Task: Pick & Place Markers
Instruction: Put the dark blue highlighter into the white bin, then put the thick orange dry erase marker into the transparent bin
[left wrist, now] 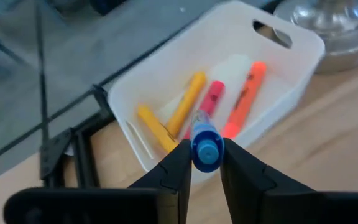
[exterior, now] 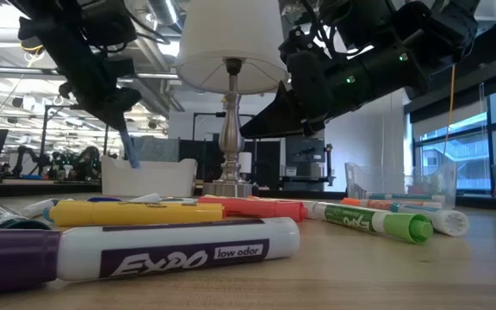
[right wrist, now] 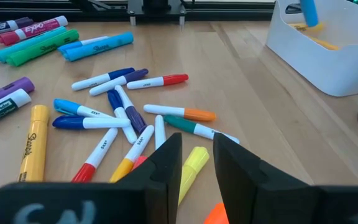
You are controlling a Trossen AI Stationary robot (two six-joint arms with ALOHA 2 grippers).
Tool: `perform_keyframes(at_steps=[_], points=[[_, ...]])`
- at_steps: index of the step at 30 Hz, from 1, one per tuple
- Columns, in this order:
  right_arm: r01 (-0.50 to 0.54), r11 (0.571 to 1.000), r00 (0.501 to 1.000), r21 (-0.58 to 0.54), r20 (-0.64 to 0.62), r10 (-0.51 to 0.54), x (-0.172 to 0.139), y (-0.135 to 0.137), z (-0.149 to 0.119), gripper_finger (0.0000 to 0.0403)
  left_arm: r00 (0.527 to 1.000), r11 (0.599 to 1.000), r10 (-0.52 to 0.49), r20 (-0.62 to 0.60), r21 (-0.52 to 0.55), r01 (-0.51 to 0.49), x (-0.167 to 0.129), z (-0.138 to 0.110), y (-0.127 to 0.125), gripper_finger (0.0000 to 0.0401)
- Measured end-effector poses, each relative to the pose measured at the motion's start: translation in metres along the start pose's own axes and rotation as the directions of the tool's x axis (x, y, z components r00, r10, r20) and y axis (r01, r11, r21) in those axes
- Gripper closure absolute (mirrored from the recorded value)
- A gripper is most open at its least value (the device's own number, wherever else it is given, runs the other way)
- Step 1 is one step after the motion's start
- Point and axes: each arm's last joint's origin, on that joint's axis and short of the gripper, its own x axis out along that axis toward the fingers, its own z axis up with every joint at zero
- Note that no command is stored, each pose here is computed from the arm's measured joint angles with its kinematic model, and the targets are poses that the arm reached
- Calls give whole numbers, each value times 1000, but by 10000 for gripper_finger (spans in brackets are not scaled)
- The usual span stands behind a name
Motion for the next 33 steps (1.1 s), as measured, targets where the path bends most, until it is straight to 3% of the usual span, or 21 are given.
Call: perform_keyframes(at_steps=[12,16,19,23,26,33], points=[[8,1000,999,-7,-35,-8,0,-1,-3,311,999,999,34,-35,-40,-36,9,3,10,245],[93,996,992,-4,-90,-93,-4,-4,-3,311,1000,1000,14,-24,-4,-14,5,2,5,232],[134,991,972,14,-194,-129,-13,-9,16,311,1000,1000,-4,7,22,4,-1,0,-1,232],[231,972,883,35,-427,-195,-27,-21,39,311,995,997,-73,64,22,72,-15,-6,-16,240],[276,961,826,4,-513,-235,-33,-26,46,310,976,988,-153,155,20,151,-24,-17,-32,247],[258,962,695,93,-710,-118,-40,-36,15,262,874,936,-331,355,9,351,-34,-45,-55,265]])
